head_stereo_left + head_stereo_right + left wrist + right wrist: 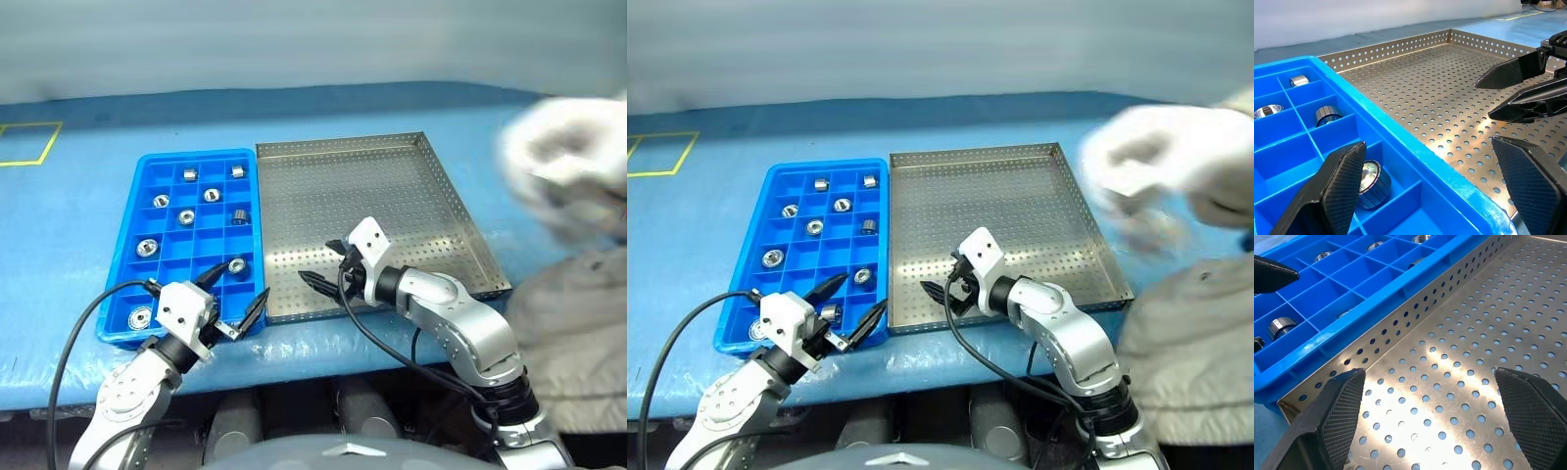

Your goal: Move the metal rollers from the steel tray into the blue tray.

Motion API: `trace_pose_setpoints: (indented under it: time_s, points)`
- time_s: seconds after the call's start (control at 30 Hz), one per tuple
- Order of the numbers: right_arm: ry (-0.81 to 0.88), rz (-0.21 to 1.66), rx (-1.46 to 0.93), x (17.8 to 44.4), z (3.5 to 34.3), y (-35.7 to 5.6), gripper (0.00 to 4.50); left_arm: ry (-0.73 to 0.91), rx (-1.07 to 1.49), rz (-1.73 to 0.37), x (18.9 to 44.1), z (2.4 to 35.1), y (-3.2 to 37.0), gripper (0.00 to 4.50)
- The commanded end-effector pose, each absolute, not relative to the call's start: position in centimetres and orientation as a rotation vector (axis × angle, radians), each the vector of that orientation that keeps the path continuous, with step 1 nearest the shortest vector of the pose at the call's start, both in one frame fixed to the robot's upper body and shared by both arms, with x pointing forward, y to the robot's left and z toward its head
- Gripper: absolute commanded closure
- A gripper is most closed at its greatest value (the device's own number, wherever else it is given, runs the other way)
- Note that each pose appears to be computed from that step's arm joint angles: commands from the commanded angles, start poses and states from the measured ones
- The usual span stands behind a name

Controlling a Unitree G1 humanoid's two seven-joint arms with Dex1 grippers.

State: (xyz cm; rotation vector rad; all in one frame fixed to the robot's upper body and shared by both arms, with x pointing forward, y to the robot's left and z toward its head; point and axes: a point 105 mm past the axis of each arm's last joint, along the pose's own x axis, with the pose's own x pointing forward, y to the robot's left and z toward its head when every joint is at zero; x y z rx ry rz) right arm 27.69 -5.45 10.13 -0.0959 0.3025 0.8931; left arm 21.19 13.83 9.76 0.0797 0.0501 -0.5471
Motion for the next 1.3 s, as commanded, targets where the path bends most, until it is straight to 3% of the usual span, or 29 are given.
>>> trace_pose_setpoints:
  time_s: [0.03,1.3]
  points:
    - [0.255,0.906,-0.089,27.62,11.23,-5.12,0.04,0.008,0.099,-0.548,21.24,10.73,13.84,0.0]
    - [0.254,0.896,-0.099,27.24,11.23,-5.21,0.04,0.01,0.089,-0.568,21.19,10.47,13.46,0.0]
